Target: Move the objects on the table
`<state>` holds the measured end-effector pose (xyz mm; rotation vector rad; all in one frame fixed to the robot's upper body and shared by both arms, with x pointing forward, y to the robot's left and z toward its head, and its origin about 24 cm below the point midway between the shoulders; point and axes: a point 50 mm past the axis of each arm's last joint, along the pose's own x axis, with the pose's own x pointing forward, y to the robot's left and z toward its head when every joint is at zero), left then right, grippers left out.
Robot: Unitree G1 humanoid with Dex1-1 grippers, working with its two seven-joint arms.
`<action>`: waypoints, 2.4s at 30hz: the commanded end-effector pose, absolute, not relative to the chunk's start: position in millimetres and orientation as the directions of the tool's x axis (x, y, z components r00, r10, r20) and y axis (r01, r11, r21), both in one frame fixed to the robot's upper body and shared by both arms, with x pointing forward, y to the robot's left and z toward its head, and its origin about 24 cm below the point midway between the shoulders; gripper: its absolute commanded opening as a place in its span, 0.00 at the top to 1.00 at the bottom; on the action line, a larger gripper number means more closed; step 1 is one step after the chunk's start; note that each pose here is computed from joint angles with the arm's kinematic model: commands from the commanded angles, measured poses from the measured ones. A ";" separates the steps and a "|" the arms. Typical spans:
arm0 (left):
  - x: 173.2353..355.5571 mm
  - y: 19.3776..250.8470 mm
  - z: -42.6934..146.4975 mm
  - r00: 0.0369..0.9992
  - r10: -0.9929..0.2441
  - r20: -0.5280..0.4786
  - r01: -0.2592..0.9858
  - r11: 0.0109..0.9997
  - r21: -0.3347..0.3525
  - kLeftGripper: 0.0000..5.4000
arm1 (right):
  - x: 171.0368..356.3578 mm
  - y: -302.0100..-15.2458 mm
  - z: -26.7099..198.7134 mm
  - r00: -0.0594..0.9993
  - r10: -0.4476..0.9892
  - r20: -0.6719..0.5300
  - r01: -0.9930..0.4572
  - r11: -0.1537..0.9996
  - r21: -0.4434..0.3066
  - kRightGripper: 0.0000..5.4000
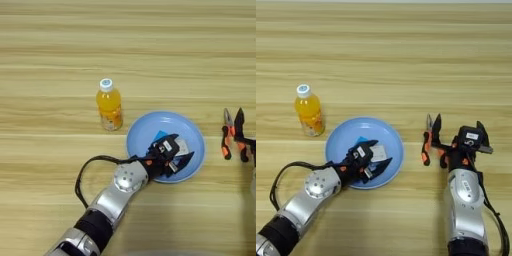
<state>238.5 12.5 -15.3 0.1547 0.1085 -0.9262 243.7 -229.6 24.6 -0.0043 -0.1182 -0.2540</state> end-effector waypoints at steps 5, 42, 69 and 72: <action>238.9 -1.2 -9.5 0.585 -0.800 -0.129 0.811 0.579 0.087 0.45 | 243.2 -229.1 25.3 0.958 -0.258 0.122 0.258 0.966 0.016 0.00; 249.1 -0.3 21.6 0.648 -0.759 0.062 0.753 0.651 0.094 0.00 | 244.0 -230.0 24.3 0.962 -0.250 0.114 0.251 0.968 0.009 0.00; 254.9 89.3 127.6 0.733 -0.484 0.477 0.501 0.859 0.101 0.00 | 247.5 -226.1 25.8 0.963 -0.240 0.121 0.241 0.971 0.014 0.00; 258.6 110.4 128.9 0.778 -0.407 0.480 0.426 0.902 0.074 0.00 | 247.8 -225.9 25.9 0.963 -0.241 0.122 0.241 0.970 0.014 0.00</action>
